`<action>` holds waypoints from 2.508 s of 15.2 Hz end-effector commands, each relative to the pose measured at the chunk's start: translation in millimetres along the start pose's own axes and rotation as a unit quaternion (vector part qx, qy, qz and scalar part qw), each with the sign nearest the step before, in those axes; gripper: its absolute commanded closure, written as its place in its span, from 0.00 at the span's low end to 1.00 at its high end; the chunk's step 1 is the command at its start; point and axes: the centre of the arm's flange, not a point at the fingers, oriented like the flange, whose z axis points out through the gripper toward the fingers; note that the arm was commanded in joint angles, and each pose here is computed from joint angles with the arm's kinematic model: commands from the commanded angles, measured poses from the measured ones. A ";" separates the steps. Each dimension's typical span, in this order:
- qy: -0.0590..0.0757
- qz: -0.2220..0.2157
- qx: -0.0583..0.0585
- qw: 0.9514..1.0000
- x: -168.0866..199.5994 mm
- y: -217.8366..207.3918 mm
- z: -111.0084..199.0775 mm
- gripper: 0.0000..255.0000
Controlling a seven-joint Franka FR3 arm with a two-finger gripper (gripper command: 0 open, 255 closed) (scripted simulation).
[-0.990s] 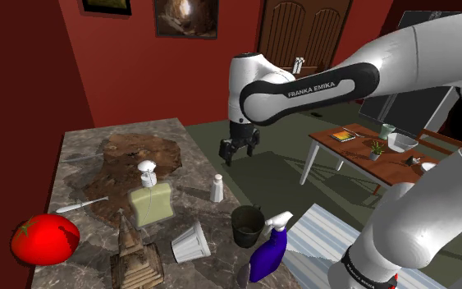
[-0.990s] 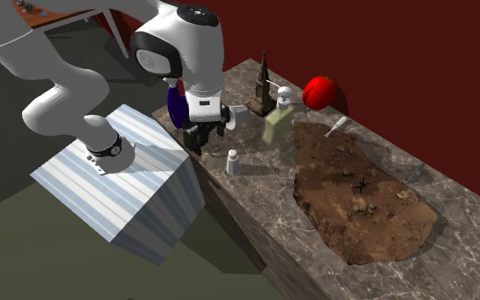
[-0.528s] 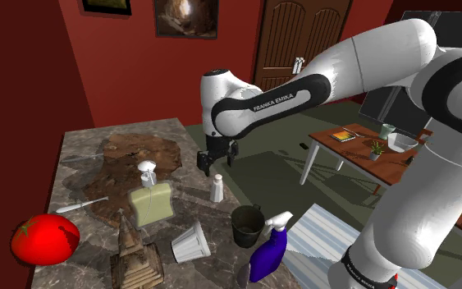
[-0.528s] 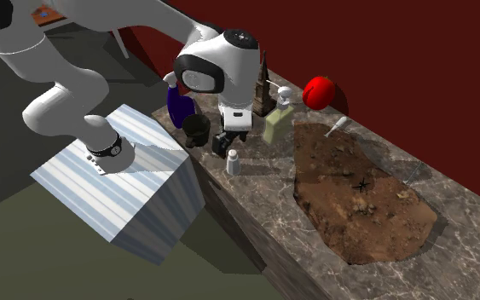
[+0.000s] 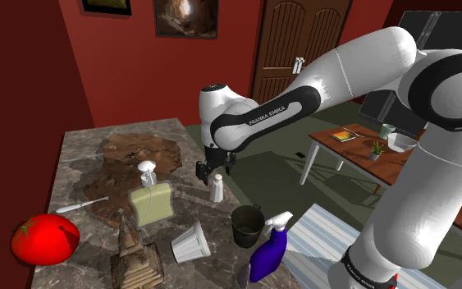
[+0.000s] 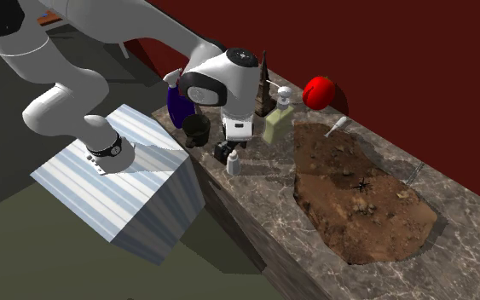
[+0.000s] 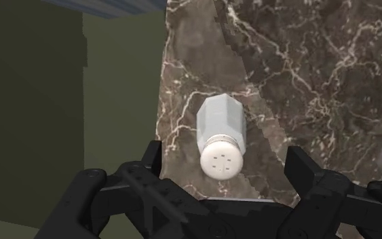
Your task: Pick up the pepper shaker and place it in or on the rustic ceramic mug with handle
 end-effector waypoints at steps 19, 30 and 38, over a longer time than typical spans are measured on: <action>0.000 0.000 0.000 1.000 0.7 0.7 -7.8 1.00; 0.000 0.000 0.000 1.000 -0.4 6.2 -65.6 1.00; 0.000 0.000 0.000 1.000 -1.1 10.2 -107.7 1.00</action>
